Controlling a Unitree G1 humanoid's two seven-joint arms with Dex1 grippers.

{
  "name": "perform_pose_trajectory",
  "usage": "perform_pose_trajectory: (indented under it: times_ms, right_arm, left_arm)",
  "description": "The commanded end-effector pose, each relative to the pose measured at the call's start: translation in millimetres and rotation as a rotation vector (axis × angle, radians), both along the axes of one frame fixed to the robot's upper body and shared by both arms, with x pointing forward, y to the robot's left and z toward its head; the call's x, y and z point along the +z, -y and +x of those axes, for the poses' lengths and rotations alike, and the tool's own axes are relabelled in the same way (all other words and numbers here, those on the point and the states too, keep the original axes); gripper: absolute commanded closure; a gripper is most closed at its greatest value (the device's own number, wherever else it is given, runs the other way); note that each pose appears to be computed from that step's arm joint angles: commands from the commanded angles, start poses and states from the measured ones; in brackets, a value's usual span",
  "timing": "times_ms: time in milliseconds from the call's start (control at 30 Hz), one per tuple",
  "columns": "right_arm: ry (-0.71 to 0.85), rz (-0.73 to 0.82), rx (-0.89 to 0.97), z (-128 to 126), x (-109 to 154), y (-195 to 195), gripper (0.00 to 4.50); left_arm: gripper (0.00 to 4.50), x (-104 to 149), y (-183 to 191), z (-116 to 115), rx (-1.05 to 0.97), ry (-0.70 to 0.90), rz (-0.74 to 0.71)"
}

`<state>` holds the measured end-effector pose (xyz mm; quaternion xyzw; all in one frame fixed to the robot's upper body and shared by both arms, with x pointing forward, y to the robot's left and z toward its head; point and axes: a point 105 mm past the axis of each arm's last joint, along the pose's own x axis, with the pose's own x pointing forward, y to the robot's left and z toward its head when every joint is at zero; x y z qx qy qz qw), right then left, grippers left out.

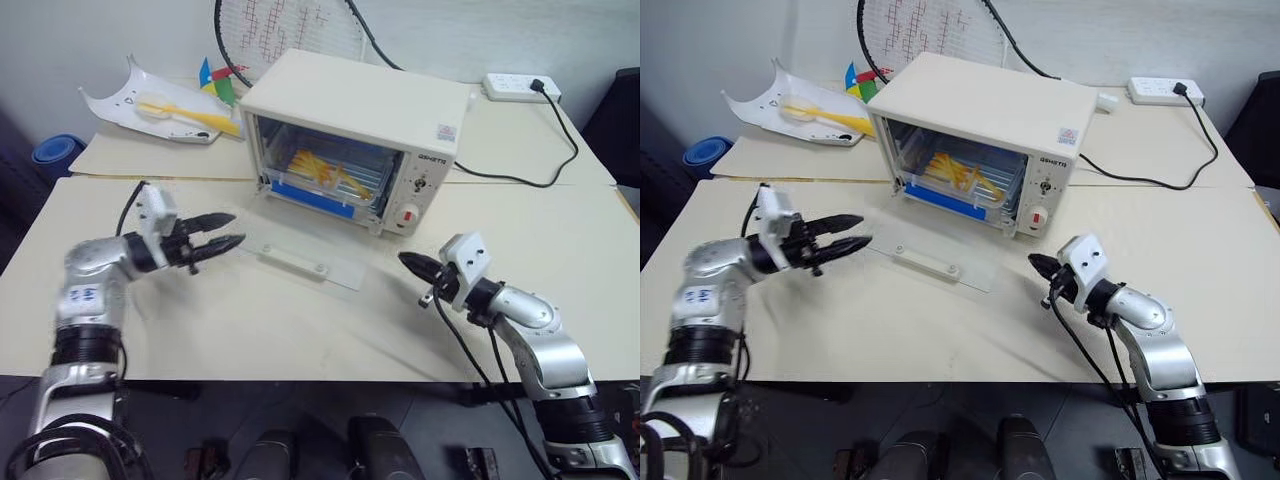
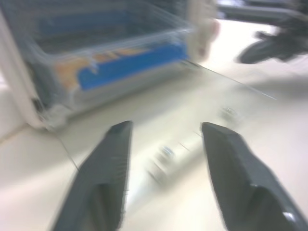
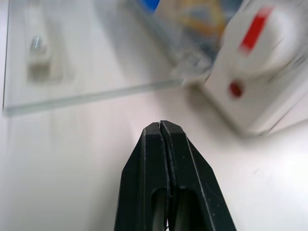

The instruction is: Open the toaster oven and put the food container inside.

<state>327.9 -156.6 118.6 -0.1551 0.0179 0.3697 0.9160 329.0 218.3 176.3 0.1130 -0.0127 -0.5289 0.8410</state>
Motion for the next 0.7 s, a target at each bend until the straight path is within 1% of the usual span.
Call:
perform_pose_trajectory:
  times_ms: [33, 67, 133, 200, 267, 333, 433, 500, 533, 600, 700]
  right_arm:
    - [0.003, 0.014, 0.104, -1, -6, -21, 4.5]
    - [-0.002, 0.027, 0.121, 0, -8, -26, 4.5]
    - [-0.002, 0.038, 0.17, 1, -13, -38, 4.5]
    - [0.012, 0.07, 0.199, 2, -10, -47, 4.5]
    - [0.055, 0.161, 0.221, 2, 4, -56, 4.5]
    - [0.097, 0.226, 0.225, 1, 16, -59, 4.5]
    - [0.189, 0.366, 0.222, -3, 43, -51, 4.5]
    - [0.25, 0.479, 0.21, -7, 68, -42, 4.5]
    - [0.279, 0.534, 0.204, -9, 82, -36, 4.5]
    - [0.315, 0.594, 0.187, -11, 99, -28, 4.5]
    - [0.337, 0.608, 0.158, -13, 113, -11, 4.5]
  left_arm:
    - [0.77, 6, -7, -22, -0.079, 0.01, 0.079]
    - [0.42, 6, -10, -25, -0.08, 0.007, 0.091]
    - [0.08, 6, -15, -28, -0.059, 0.006, 0.096]
    - [0.08, 9, -16, -29, -0.038, 0.028, 0.067]
    - [0.08, 14, -16, -29, 0.004, 0.069, 0.008]
    - [0.08, 16, -16, -29, 0.039, 0.076, -0.018]
    - [0.08, 23, -18, -31, 0.106, 0.105, -0.09]
    - [0.08, 28, -23, -31, 0.165, 0.121, -0.139]
    - [0.08, 27, -27, -30, 0.2, 0.124, -0.154]
    - [0.08, 22, -32, -31, 0.242, 0.123, -0.145]
    - [0.08, 4, -39, -33, 0.296, 0.118, -0.088]
